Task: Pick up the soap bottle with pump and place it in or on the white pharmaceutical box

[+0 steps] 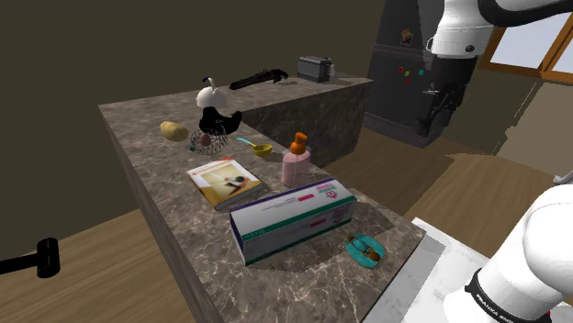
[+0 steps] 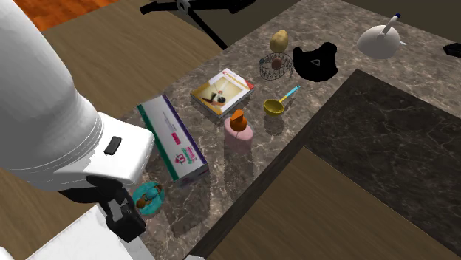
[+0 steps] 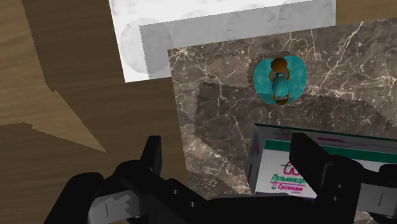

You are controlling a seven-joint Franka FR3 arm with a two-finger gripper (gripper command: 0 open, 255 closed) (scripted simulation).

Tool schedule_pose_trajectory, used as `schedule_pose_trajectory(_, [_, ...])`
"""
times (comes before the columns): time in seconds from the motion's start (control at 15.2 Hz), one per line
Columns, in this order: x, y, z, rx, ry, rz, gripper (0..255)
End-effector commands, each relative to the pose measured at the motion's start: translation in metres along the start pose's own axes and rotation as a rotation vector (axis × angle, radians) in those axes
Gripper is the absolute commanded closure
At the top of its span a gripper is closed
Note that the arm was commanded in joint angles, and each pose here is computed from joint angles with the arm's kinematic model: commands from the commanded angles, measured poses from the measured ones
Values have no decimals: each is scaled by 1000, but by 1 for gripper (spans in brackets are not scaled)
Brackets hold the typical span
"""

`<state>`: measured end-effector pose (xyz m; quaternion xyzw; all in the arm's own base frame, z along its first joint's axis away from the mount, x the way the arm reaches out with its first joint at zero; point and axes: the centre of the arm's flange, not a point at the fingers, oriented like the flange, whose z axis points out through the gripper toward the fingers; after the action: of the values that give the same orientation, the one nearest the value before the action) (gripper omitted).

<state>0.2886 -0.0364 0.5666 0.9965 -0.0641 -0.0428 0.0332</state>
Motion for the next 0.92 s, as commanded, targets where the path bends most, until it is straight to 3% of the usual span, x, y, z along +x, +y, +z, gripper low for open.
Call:
schedule_pose_trajectory(0.0, [0, 0, 0, 0, 0, 0, 0])
schedule_pose_trajectory(0.86, [146, -75, 44, -53, 35, 47, 0])
